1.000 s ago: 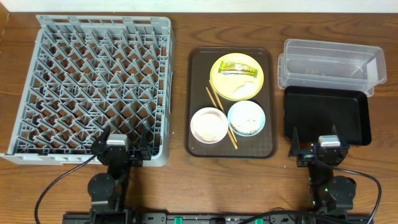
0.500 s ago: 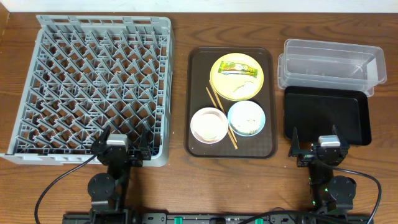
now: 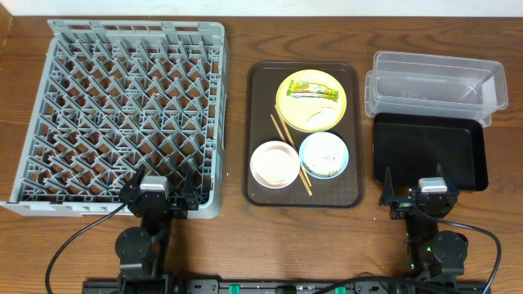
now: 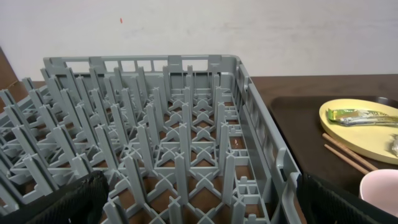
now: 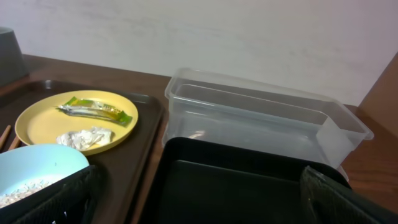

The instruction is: Sort waste into correct bins and load items into the dishwasher

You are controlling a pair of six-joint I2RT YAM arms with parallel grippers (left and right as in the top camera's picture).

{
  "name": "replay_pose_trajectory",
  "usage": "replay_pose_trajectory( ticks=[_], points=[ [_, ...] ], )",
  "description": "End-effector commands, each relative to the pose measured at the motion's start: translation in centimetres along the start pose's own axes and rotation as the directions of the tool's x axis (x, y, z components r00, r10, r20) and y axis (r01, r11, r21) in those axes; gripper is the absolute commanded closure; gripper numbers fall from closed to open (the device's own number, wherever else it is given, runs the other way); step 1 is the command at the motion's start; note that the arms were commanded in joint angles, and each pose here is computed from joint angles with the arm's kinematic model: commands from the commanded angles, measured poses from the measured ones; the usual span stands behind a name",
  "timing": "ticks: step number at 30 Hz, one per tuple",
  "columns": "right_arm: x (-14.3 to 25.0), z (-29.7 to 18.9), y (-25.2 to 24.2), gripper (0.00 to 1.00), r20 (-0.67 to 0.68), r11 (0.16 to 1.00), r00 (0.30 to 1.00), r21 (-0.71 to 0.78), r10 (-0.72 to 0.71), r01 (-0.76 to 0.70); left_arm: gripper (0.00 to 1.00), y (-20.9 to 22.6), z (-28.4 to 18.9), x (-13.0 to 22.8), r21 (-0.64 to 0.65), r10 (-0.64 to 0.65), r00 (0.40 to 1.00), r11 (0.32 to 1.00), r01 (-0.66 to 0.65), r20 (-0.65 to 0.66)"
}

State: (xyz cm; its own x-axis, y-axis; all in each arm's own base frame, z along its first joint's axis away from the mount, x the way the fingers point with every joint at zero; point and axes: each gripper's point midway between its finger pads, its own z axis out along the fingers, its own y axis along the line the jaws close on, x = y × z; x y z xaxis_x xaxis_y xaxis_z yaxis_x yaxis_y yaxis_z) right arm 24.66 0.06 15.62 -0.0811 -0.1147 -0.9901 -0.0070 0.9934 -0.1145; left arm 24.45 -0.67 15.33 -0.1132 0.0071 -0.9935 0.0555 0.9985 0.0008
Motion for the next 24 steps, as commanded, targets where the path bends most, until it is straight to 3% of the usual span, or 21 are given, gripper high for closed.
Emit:
replay_pose_trajectory(
  ticks=[1,16,24],
  points=[
    [0.30,0.04,-0.46,0.01,-0.009,1.000,1.000,0.022,-0.002,0.003,0.01,-0.12,0.22,1.80,0.005,-0.011,0.999,1.000,0.011,-0.049],
    [0.17,0.04,-0.59,0.01,-0.004,1.000,1.000,0.029,-0.005,0.005,0.01,-0.12,0.22,1.80,0.005,-0.011,0.999,1.000,0.012,-0.049],
    [0.13,0.03,-0.58,0.01,0.002,0.987,0.988,0.029,0.156,-0.156,0.01,-0.13,0.22,1.75,0.006,-0.011,0.999,1.000,0.012,-0.046]
  ],
)
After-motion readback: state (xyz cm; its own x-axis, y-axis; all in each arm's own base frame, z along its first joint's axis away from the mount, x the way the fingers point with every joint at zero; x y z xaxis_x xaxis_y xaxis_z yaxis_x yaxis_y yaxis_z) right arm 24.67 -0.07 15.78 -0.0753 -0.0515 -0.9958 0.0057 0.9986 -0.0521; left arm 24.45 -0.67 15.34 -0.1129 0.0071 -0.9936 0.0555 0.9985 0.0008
